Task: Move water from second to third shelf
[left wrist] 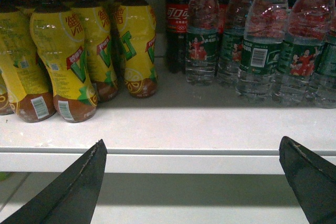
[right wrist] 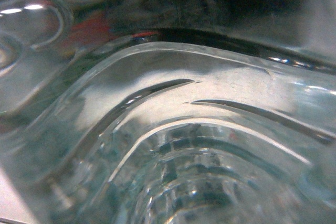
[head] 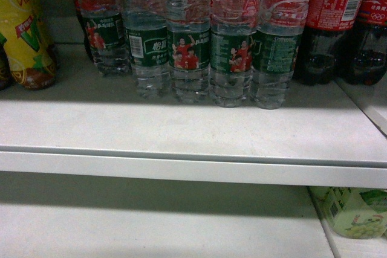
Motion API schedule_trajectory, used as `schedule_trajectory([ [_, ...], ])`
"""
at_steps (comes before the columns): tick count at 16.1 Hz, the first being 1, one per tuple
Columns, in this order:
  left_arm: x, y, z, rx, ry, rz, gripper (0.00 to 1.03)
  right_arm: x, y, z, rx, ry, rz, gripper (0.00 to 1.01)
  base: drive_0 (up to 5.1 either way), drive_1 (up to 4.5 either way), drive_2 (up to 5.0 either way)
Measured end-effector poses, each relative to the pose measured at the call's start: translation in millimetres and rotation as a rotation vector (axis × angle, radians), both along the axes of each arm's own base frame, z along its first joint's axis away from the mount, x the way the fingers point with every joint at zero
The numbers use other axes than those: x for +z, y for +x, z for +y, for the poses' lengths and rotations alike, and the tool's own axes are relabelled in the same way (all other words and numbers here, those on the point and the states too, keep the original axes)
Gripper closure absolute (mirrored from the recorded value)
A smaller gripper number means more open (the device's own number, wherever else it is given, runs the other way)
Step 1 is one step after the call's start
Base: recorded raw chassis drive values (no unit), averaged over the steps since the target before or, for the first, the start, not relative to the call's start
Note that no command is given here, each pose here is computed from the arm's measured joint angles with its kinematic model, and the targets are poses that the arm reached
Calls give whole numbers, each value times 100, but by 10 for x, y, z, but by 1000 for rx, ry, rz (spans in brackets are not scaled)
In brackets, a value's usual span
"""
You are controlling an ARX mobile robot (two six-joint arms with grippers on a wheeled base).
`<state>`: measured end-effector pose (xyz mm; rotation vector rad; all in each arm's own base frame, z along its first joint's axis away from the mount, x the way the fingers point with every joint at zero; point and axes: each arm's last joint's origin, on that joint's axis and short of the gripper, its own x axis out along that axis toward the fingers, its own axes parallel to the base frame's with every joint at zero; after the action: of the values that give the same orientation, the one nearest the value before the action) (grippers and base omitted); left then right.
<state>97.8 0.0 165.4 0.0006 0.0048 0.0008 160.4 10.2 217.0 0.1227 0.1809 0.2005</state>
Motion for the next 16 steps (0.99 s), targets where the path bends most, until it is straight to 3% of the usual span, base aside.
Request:
schedule_trajectory([
  [16,-1,0,-1,-2,0,2,5,-33,-10,0,0,0,8,58,0,0,0],
])
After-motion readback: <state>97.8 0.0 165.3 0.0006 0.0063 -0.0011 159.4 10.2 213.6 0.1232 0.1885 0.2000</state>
